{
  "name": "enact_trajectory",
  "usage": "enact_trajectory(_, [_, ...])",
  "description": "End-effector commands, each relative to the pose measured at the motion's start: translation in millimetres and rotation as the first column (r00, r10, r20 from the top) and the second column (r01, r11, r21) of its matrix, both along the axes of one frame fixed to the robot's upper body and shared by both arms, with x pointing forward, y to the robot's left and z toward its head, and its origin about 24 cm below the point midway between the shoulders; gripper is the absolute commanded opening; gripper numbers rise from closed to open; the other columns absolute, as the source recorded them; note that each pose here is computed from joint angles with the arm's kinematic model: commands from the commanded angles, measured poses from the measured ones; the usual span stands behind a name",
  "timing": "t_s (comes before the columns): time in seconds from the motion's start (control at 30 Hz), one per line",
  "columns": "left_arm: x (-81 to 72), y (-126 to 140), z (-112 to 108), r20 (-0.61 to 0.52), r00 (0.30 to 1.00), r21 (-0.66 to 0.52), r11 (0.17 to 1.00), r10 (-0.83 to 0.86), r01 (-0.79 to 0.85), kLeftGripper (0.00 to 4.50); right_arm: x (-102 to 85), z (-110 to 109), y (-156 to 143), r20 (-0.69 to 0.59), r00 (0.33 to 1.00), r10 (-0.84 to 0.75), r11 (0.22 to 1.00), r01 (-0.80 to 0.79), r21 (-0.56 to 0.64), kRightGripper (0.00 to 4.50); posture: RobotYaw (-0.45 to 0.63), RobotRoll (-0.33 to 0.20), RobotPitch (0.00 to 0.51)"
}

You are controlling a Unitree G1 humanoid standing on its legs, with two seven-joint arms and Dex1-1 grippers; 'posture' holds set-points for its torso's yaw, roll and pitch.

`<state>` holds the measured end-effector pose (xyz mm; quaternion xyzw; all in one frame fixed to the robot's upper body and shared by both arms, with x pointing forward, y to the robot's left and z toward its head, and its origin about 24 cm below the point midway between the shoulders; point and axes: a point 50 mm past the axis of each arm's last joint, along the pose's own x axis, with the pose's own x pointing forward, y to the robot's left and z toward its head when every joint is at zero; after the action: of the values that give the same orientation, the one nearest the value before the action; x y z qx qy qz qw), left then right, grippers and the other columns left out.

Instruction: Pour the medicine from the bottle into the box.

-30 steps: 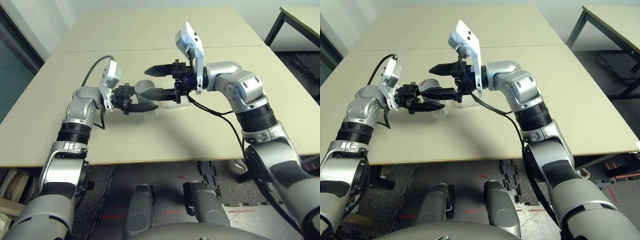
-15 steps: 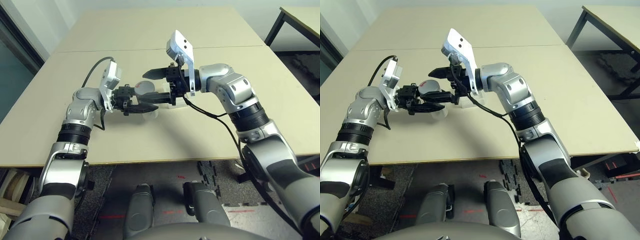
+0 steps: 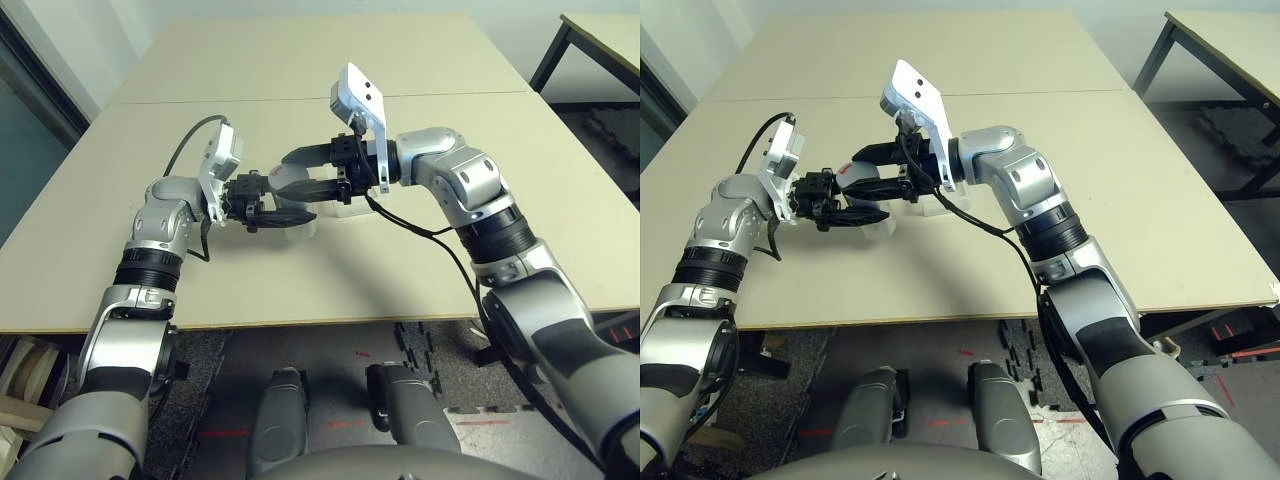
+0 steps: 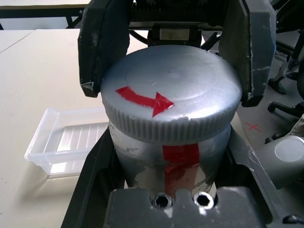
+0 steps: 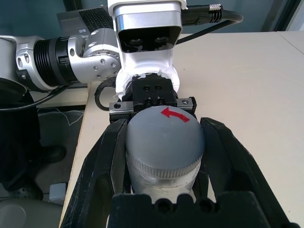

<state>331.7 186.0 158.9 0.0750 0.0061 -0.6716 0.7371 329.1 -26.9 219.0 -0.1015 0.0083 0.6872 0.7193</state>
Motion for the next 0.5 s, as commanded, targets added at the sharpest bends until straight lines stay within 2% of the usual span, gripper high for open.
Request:
enact_trajectory(0.03, [0.8,1,5,0.015,1.0,0.024,1.0,-0.007,0.007,2.64,3.2,2,-2,-0.051,0.998,-0.028,0.999,0.031,0.043,2.58,-0.05,0.0,0.096])
enact_trajectory(0.27, [1.7,4,6,0.013,1.0,0.027,1.0,0.002,-0.003,2.64,9.6,12,-10,-0.142,0.986,-0.082,0.985,0.103,0.141,2.58,-0.06,0.0,0.102])
enact_trajectory(0.5, [2.1,6,7,0.015,1.0,0.027,1.0,0.016,-0.016,2.64,19.3,20,-24,-0.158,0.973,-0.169,0.958,0.199,0.206,2.58,-0.06,0.0,0.106])
